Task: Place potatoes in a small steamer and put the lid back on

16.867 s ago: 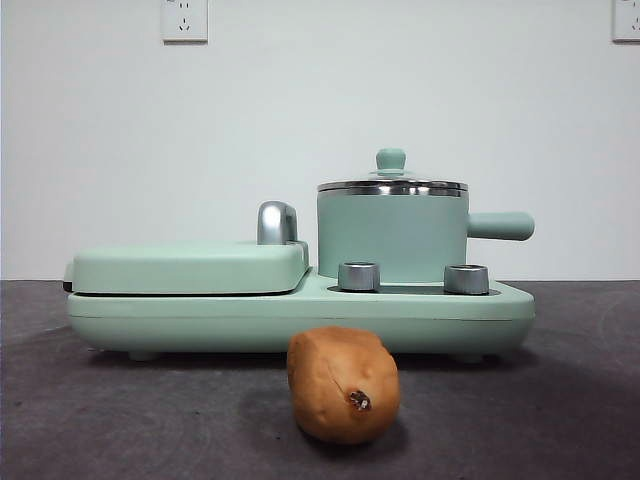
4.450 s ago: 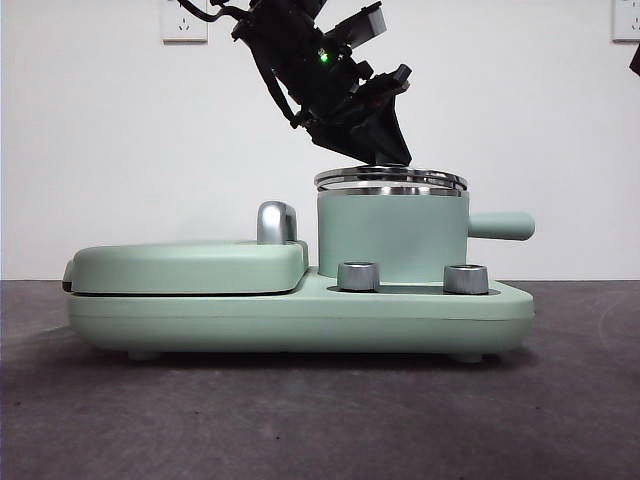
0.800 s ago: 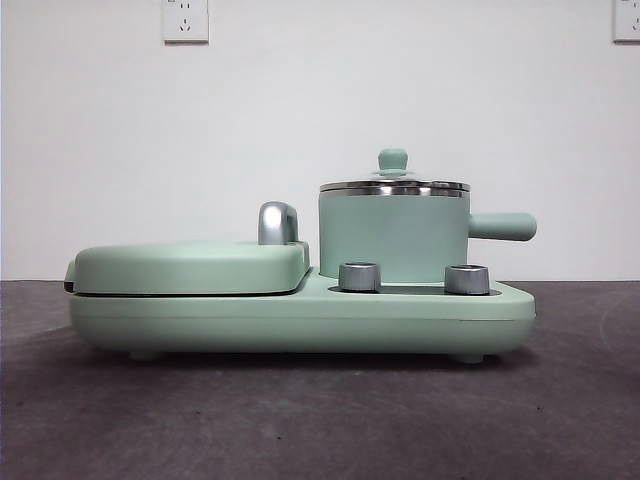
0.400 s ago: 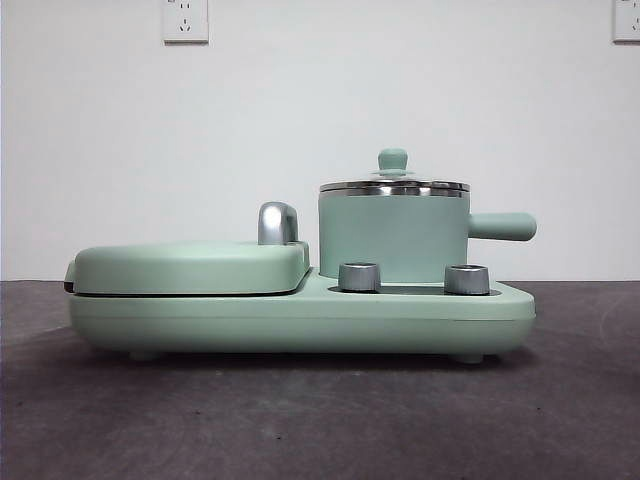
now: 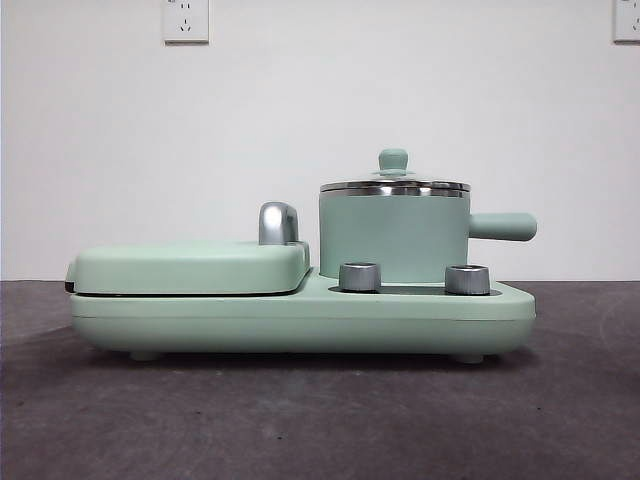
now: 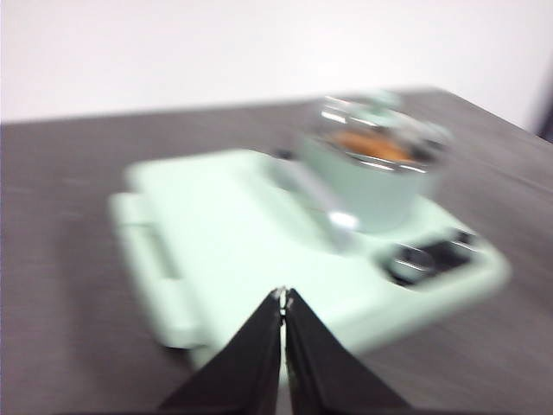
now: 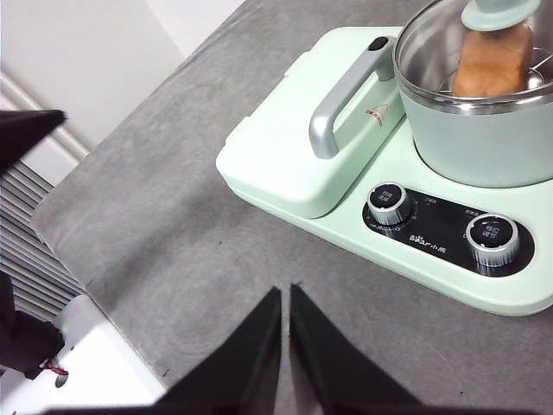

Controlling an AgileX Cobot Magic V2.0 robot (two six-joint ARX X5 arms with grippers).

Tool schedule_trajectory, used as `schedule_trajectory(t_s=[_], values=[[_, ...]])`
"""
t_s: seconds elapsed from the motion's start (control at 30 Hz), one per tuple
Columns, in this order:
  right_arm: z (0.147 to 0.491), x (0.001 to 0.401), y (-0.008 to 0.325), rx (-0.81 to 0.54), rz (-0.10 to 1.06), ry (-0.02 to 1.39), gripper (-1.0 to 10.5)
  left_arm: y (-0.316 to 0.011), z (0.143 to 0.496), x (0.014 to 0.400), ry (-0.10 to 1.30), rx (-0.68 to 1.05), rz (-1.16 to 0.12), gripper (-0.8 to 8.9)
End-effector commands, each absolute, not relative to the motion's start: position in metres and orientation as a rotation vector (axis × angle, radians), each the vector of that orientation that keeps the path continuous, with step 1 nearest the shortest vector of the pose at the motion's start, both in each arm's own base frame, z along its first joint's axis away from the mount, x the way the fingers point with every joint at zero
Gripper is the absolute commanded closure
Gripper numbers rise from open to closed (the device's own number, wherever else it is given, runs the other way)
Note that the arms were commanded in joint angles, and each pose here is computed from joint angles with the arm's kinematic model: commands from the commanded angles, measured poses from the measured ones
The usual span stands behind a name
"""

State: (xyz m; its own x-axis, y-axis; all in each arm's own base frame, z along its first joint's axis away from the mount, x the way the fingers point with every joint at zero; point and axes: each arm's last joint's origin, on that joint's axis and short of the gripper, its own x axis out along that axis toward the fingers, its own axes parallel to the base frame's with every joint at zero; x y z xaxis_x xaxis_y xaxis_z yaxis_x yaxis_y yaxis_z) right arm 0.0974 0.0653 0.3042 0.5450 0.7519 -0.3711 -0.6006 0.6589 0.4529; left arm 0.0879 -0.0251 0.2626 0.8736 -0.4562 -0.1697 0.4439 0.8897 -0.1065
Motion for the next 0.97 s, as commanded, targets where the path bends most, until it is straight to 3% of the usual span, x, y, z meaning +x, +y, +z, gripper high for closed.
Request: schedule_trajectory(t_s=[0.03, 0.27, 0.6, 0.97], values=[[0.306, 0.098, 0.066, 0.288, 0.822, 0.567, 9.3, -0.019, 0.229, 0.091, 0.162, -0.077, -0.394, 8.08], [0.306, 0.098, 0.066, 0.288, 0.822, 0.567, 9.3, -0.011, 0.174, 0.092, 0.171, -0.096, -0.268, 8.08], [0.306, 0.098, 0.066, 0.288, 0.822, 0.567, 9.3, -0.005, 0.153, 0.094, 0.189, -0.104, -0.053, 8.08], [0.306, 0.098, 0.066, 0.288, 0.822, 0.566, 9.3, -0.005, 0.15, 0.095, 0.179, -0.092, -0.053, 8.08]])
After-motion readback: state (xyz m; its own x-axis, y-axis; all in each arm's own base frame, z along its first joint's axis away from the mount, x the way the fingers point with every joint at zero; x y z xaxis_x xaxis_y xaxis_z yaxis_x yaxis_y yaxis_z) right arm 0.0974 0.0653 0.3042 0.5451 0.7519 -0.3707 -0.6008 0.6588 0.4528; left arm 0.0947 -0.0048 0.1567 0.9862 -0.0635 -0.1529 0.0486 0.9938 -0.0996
